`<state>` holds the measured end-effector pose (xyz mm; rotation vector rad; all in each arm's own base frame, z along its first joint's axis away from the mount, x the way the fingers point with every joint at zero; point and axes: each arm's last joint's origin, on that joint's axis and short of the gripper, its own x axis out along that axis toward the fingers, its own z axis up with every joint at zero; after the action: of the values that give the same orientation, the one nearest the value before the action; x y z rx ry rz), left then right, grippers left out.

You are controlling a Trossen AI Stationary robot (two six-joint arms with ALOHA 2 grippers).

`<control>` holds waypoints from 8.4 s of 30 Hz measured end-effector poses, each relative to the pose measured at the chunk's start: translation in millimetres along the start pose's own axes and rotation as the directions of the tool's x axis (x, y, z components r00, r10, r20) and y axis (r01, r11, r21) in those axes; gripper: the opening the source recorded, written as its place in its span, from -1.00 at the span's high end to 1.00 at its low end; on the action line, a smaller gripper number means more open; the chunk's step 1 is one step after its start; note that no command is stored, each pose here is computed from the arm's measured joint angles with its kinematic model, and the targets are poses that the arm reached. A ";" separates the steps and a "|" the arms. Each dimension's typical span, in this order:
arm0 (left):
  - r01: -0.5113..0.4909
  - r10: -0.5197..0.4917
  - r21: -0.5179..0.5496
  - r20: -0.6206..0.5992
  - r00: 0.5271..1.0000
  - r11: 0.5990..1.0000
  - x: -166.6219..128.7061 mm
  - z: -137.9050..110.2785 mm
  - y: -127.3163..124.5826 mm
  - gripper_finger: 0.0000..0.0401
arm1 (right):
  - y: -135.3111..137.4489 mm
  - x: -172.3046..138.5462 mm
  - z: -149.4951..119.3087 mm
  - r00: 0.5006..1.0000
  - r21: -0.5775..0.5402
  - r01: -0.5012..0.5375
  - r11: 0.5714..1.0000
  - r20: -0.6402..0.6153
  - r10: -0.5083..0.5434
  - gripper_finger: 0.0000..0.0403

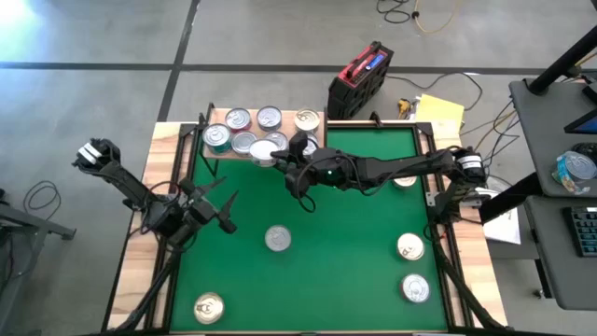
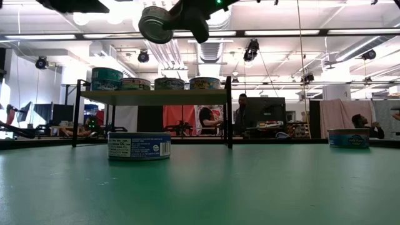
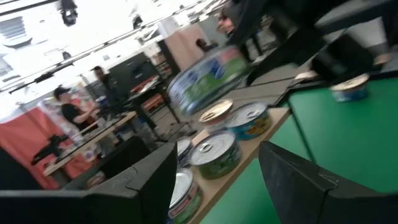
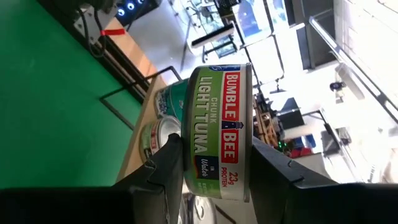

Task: Stack canned seafood by type on shelf
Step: Stack the white tuna can on top of the white tuna can on the shelf

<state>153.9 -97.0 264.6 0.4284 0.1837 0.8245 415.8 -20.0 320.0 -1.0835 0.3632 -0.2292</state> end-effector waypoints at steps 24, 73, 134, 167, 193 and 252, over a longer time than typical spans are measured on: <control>0.101 -0.094 -0.103 0.072 0.993 0.990 -15.2 33.3 35.2 -0.05 | 4.6 68.2 -25.0 0.997 -0.194 0.010 0.981 -0.070 -0.024 0.36; 0.108 -0.095 -0.152 0.089 0.991 0.983 -12.4 32.6 65.6 -0.05 | 21.7 109.5 -54.9 0.987 -0.195 -0.109 0.975 -0.139 0.082 0.36; 0.108 -0.095 -0.151 0.089 0.991 0.983 -12.5 32.5 65.3 -0.05 | 12.8 112.5 -56.9 0.993 -0.125 -0.022 0.992 -0.122 0.007 -0.18; 0.108 -0.095 -0.151 0.089 0.991 0.983 -12.4 32.4 65.3 -0.05 | 14.2 111.2 -60.7 0.966 -0.034 0.023 0.999 -0.257 -0.031 -0.79; 0.110 -0.097 -0.151 0.095 0.991 0.982 -12.5 32.6 65.2 -0.05 | 10.3 103.2 -51.0 0.962 0.058 0.052 0.997 -0.271 -0.034 -0.79; 0.118 -0.104 -0.158 0.093 0.990 0.980 -13.3 29.4 53.6 -0.05 | -25.2 30.7 -21.5 0.912 0.556 -0.155 0.817 -0.237 0.334 -0.77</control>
<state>118.6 -83.5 314.4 0.2949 0.0606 0.7044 435.4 -60.0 328.1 -0.4376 0.6913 -0.2549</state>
